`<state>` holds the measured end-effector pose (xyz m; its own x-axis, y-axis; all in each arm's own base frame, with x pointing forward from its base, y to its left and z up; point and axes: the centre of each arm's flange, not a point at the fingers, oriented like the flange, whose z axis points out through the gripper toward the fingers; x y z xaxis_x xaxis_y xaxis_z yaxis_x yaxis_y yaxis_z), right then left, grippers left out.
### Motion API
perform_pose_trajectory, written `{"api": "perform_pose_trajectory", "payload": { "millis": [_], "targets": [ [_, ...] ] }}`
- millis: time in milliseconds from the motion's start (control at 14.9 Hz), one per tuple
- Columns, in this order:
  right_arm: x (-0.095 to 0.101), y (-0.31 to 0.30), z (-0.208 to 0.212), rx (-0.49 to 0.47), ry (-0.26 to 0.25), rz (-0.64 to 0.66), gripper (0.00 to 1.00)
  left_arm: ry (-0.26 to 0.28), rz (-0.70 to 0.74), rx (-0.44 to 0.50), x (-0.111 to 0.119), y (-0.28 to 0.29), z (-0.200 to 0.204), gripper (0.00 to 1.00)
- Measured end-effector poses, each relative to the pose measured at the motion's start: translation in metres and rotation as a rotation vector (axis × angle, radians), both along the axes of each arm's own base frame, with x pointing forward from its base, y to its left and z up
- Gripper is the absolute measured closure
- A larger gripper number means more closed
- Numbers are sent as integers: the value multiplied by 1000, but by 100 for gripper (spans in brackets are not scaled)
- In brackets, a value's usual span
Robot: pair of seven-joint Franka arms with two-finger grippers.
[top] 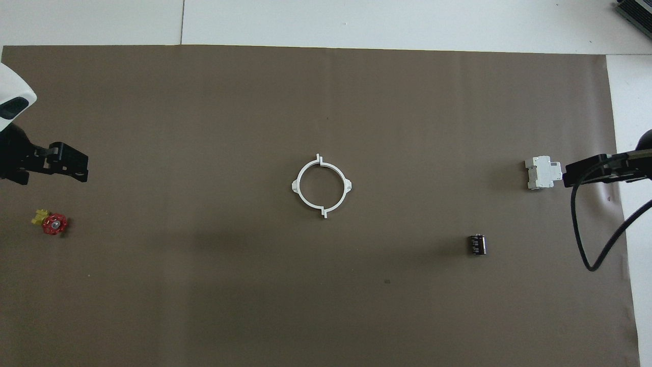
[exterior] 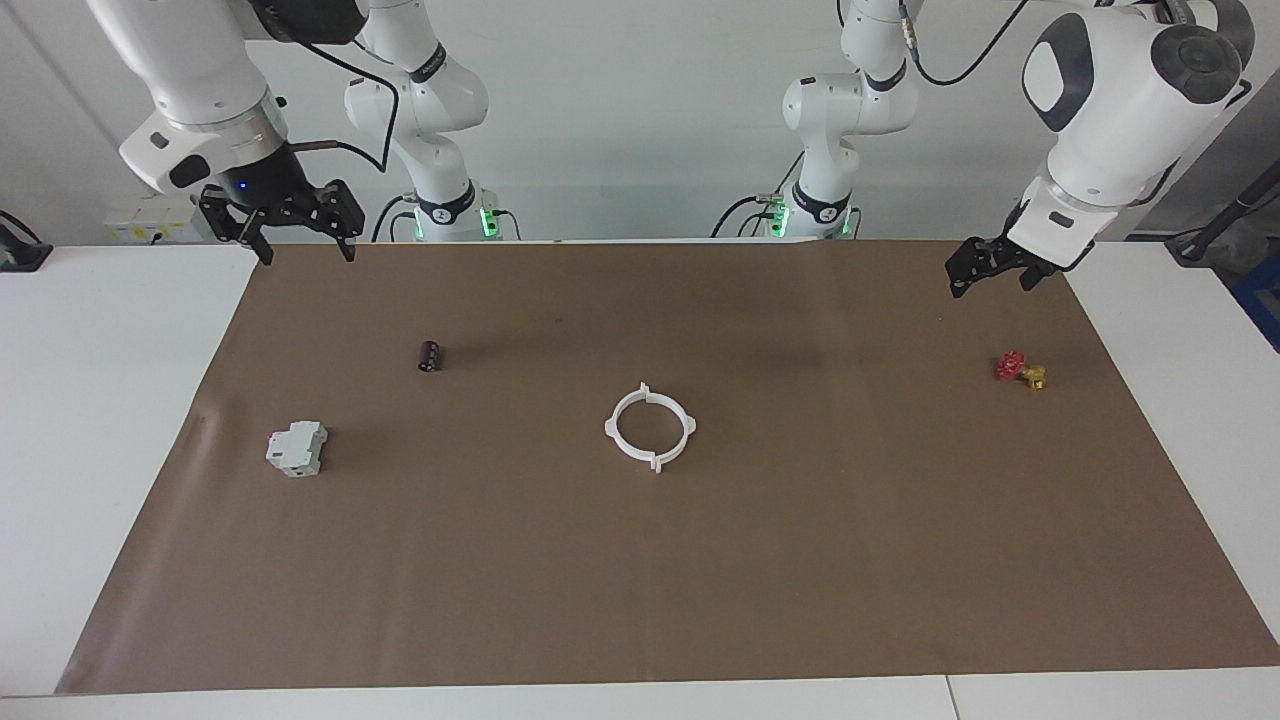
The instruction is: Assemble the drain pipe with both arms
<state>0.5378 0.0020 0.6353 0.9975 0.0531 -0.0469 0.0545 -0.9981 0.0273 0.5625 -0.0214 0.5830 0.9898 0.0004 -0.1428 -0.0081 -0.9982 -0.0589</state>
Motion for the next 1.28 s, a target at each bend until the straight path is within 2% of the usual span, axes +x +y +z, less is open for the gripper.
{"api": "perform_pose_trajectory", "payload": {
  "millis": [605,1278],
  "targets": [
    [0,0,0,0,0,0,0,-42,2,-21,-4,-1,21,0],
    [0,0,0,0,0,0,0,-49,-1,-25,-5,-3,23,0]
  ]
}}
